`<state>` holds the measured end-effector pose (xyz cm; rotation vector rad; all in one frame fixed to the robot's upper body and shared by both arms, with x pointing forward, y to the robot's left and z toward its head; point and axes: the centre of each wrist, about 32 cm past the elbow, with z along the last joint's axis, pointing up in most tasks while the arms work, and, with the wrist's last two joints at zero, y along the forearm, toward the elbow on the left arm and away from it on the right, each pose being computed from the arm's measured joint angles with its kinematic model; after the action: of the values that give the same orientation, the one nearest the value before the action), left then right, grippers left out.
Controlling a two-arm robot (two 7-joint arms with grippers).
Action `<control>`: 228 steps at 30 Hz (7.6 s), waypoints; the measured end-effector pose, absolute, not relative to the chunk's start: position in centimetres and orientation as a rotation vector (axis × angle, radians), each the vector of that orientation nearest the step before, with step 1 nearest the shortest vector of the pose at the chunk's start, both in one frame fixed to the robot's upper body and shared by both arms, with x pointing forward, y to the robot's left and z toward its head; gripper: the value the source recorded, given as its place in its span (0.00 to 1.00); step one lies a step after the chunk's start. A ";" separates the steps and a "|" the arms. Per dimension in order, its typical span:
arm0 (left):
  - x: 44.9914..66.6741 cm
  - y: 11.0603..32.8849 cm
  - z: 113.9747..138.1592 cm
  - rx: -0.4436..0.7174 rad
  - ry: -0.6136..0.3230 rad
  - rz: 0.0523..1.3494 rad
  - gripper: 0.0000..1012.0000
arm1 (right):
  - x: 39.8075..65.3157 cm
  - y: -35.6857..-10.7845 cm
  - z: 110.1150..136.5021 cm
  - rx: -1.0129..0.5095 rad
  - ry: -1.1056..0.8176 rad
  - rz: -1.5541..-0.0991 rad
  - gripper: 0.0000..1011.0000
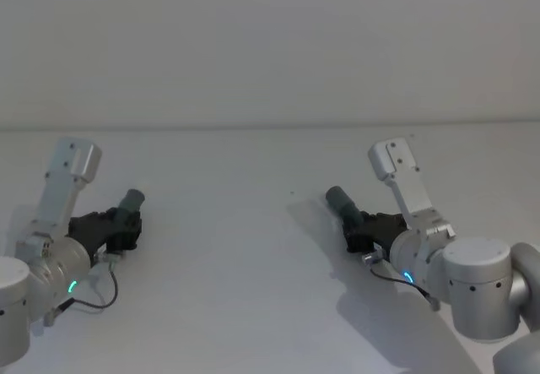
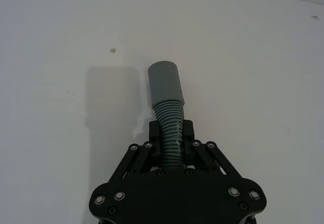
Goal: Use both hands to pick up one end of the pipe from the table, align the ends, and insert them.
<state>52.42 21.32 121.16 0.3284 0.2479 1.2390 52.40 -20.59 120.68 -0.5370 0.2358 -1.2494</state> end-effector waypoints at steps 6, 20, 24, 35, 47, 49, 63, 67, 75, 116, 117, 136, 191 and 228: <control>52.4 21.6 121.6 0.296 0.227 1.192 0.32 | 52.4 -20.6 120.7 -0.537 0.236 -1.249 0.22; 52.6 22.3 122.9 0.220 0.190 1.010 0.32 | 52.4 -20.7 120.7 -0.546 0.214 -1.235 0.22; 52.7 22.4 123.3 0.216 0.178 0.964 0.32 | 52.4 -20.8 121.0 -0.558 0.182 -1.212 0.22; 53.3 22.9 124.8 0.246 0.097 0.798 0.32 | 52.7 -20.9 123.0 -0.614 0.018 -1.116 0.22; 53.7 23.1 126.1 0.298 -0.005 0.662 0.32 | 53.0 -21.4 126.3 -0.714 -0.160 -0.992 0.22; 53.7 23.1 126.2 0.304 -0.017 0.650 0.32 | 53.0 -21.6 127.0 -0.738 -0.189 -0.963 0.22; 53.9 23.5 127.2 0.378 -0.141 0.548 0.32 | 53.3 -23.9 129.9 -0.870 -0.271 -0.813 0.22; 54.0 23.5 127.3 0.393 -0.169 0.531 0.32 | 53.2 -24.6 130.4 -0.898 -0.277 -0.785 0.22; 54.1 23.4 127.5 0.408 -0.232 0.502 0.32 | 53.0 -25.3 131.1 -0.927 -0.295 -0.753 0.22; 54.1 23.3 128.4 0.391 -0.419 0.337 0.32 | 52.2 -26.4 132.4 -0.882 -0.424 -0.612 0.22; 54.1 23.3 128.5 0.387 -0.432 0.321 0.32 | 51.9 -26.7 132.6 -0.873 -0.431 -0.602 0.22; 55.3 24.1 127.1 0.309 -0.628 0.262 0.32 | 49.2 -29.1 134.4 -0.877 -0.440 -0.582 0.22; 56.1 24.9 125.8 0.225 -0.748 0.274 0.32 | 48.9 -27.6 135.9 -0.846 -0.568 -0.510 0.22; 56.1 24.9 125.7 0.224 -0.749 0.274 0.32 | 48.2 -25.9 138.4 -0.847 -0.649 -0.435 0.22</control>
<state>56.11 24.92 125.74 0.2238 -0.7493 0.2739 48.24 -25.89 138.39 -0.8468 -0.6493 -0.4345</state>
